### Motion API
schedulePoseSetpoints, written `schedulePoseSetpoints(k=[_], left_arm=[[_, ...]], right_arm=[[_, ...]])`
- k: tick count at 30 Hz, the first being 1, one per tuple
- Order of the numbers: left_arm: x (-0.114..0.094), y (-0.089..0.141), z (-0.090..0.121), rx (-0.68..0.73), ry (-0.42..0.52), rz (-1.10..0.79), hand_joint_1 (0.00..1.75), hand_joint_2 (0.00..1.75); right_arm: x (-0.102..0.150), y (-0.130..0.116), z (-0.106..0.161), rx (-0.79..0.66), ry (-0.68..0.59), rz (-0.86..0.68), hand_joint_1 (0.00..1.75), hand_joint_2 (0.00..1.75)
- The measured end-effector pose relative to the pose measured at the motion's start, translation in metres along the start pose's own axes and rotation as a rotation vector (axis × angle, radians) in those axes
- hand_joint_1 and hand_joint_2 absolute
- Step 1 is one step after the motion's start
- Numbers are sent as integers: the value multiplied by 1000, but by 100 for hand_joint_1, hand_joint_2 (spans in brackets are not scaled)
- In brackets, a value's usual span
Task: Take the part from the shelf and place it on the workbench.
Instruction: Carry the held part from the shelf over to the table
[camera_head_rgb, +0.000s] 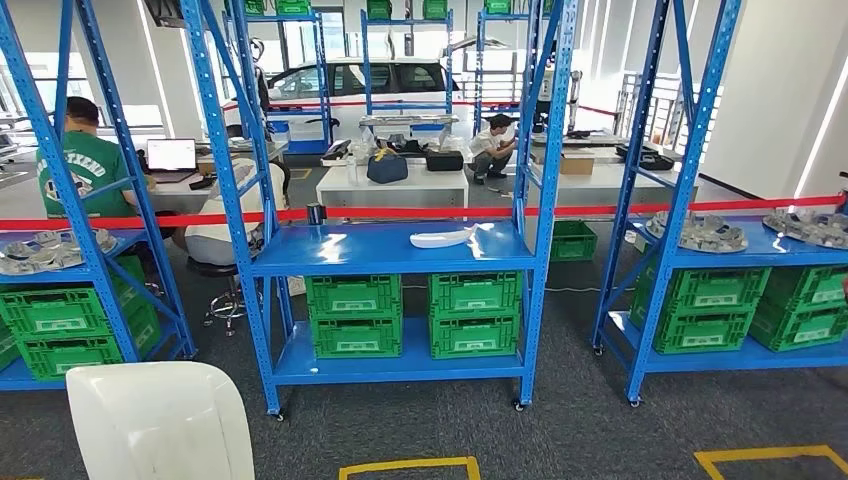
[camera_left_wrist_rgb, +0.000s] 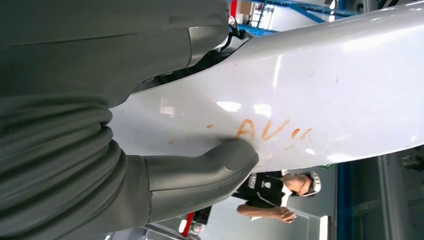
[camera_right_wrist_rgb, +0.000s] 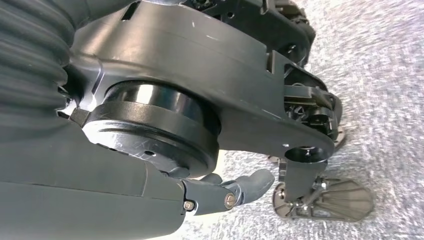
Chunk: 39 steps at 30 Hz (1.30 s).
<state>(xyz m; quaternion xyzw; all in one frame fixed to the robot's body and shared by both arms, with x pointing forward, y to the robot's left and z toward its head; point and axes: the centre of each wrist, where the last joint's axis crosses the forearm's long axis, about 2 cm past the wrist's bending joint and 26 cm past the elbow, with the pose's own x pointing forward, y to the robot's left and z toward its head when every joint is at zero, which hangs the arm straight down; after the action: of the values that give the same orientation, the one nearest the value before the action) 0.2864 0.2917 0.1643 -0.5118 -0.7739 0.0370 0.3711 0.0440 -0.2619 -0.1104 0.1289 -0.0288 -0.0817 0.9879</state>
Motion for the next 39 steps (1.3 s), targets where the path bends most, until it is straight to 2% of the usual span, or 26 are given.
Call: schedulePoseSetpoints(k=[6, 13, 19, 22, 31, 39], left_arm=[[-4, -4, 14, 27, 12, 3, 175, 175], [-7, 7, 10, 41, -8, -17, 175, 175], [-3, 10, 19, 69, -16, -46, 175, 175], [5, 6, 30, 84, -25, -67, 175, 175], [45, -11, 60, 67, -70, -135, 175, 175], [61, -16, 81, 106, -67, -183, 175, 175]], right_arm=[[-1, -6, 1, 7, 3, 5, 0, 175], [-1, -11, 2, 2, -12, 3, 0, 175], [0, -10, 2, 19, -37, 64, 0, 175], [2, -7, 2, 20, -19, 102, 0, 175], [4, 1, 0, 4, 18, 171, 0, 175], [0, 6, -1, 2, 56, 184, 0, 175]])
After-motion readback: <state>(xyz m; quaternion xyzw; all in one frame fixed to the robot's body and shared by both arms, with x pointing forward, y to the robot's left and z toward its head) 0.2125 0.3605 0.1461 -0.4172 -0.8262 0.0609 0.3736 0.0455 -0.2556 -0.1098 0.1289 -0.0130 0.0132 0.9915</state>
